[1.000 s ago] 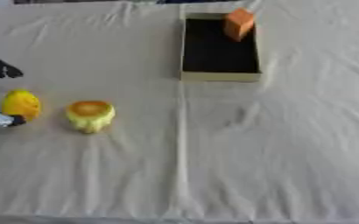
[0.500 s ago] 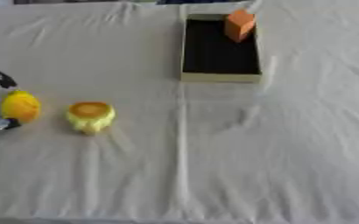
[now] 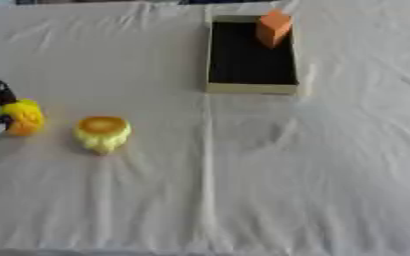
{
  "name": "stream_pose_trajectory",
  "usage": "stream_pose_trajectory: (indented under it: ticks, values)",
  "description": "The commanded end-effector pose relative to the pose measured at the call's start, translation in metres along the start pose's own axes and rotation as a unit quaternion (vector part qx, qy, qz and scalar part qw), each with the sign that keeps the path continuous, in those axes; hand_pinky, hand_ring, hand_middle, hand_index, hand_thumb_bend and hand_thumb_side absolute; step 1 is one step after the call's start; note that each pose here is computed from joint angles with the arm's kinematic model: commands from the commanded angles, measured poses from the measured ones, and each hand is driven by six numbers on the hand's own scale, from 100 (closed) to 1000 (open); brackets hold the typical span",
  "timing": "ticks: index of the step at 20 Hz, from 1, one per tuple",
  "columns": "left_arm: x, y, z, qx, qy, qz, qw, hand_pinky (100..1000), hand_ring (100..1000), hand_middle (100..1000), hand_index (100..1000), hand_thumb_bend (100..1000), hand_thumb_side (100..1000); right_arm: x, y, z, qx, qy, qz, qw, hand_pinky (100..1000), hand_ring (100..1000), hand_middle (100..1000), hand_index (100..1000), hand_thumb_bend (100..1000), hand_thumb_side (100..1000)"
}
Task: Pick up objects on the table and place them in the box.
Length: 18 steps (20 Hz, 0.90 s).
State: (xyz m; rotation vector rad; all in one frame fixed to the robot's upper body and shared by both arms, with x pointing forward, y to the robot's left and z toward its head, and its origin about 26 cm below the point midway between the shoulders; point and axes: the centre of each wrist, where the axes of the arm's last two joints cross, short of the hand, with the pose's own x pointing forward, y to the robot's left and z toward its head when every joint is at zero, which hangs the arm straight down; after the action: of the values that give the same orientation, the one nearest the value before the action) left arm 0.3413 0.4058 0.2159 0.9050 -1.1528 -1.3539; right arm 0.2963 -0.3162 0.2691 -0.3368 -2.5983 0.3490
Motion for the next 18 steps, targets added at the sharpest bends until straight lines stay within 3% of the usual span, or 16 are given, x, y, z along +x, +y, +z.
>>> stream_pose_trajectory:
  ticks: [1, 5, 9, 13, 18]
  values:
    - [0.001, 0.014, 0.007, 0.036, -0.003, -0.001, 0.999, 678, 589, 513, 527, 152, 100, 0.006, -0.005, -0.005, -0.003, -0.010, 0.006, 1.000, 964, 850, 687, 838, 100, 534]
    - [0.004, 0.014, 0.008, 0.056, 0.001, -0.011, 0.998, 629, 544, 454, 405, 140, 100, 0.006, -0.005, -0.004, -0.006, -0.008, 0.004, 1.000, 964, 849, 685, 838, 100, 535]
    - [0.011, 0.018, 0.011, 0.081, -0.008, -0.025, 0.996, 604, 522, 424, 362, 159, 100, 0.005, -0.005, -0.003, -0.008, -0.006, 0.005, 1.000, 964, 849, 684, 839, 100, 535]
    - [0.031, 0.038, 0.019, 0.138, -0.049, -0.052, 0.988, 607, 519, 428, 363, 150, 100, 0.005, -0.006, -0.003, -0.010, -0.006, 0.006, 1.000, 964, 848, 683, 839, 100, 535]
    - [0.070, 0.064, 0.029, 0.201, -0.129, -0.119, 0.964, 610, 518, 429, 368, 181, 100, 0.006, -0.007, -0.005, -0.008, -0.011, 0.006, 1.000, 962, 848, 684, 839, 100, 535]
